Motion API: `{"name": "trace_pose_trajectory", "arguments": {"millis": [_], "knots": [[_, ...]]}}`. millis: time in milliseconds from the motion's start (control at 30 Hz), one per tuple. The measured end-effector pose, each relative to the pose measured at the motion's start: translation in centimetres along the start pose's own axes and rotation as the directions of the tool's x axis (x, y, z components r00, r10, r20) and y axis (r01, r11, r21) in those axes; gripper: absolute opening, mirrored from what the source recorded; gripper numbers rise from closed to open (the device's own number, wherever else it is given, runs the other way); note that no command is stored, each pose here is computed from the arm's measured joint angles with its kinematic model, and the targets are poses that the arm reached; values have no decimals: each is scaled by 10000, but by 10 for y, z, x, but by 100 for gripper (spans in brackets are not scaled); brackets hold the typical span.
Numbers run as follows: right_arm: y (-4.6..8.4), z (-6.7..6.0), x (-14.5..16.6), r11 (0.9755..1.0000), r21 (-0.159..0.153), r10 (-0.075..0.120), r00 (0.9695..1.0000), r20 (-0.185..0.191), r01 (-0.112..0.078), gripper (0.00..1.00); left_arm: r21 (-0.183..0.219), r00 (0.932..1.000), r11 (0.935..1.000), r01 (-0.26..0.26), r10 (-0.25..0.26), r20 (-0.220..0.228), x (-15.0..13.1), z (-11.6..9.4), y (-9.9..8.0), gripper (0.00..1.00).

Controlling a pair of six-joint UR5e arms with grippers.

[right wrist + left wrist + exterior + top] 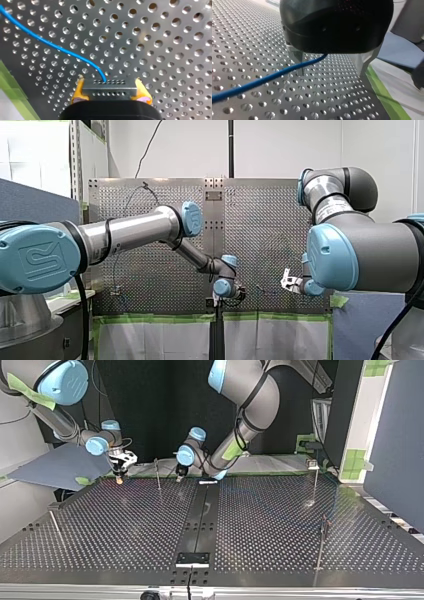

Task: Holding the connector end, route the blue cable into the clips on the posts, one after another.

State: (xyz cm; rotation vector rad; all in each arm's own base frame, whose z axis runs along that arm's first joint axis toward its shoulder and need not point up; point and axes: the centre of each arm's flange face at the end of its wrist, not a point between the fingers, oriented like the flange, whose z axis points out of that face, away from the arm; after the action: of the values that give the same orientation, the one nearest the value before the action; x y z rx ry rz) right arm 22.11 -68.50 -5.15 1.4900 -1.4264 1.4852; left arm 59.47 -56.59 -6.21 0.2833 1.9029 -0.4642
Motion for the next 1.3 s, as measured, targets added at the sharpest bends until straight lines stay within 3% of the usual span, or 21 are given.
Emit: {"name": "trace_pose_trajectory", "arguments": {"millis": [133, 333, 467, 600, 700, 800, 900, 1067, 1300], "knots": [[0, -1, -1, 10000, -7, 31, 10000, 55, -31, 0, -185, 9989, 9990, -419, 414, -234, -3, -6, -5, 100], [-1, -1, -1, 10000, -11, 59, 9999, 85, -59, 0, 451, 9907, 9931, -1086, 1119, -770, -6, -29, -38, 100], [-1, -1, -1, 10000, -14, 75, 9999, 96, -74, 0, 1060, 9804, 9823, -1542, 1654, -1070, -11, -48, -59, 100], [-1, -1, -2, 10000, 32, 80, 9999, 111, -80, 0, 1614, 9720, 9684, -1901, 2088, -1080, -17, -63, -77, 100], [-2, -1, -2, 9998, 152, 86, 9998, 165, -89, 0, 1908, 9642, 9573, -2174, 2410, -1103, -12, -74, -87, 100], [-3, -2, -3, 9997, 232, 98, 9997, 237, -103, 0, 2070, 9599, 9517, -2266, 2542, -1180, -1, -81, -93, 100], [-3, -2, -4, 9996, 260, 103, 9996, 271, -110, 0, 2127, 9616, 9532, -2150, 2446, -1242, 11, -87, -94, 100], [-3, -2, -4, 9996, 268, 111, 9995, 289, -119, 0, 2002, 9676, 9627, -1822, 2117, -1373, 24, -92, -92, 100], [-3, -2, -5, 9996, 266, 124, 9995, 302, -132, 0, 1685, 9777, 9706, -1720, 1892, -916, 22, -88, -91, 100]]}}
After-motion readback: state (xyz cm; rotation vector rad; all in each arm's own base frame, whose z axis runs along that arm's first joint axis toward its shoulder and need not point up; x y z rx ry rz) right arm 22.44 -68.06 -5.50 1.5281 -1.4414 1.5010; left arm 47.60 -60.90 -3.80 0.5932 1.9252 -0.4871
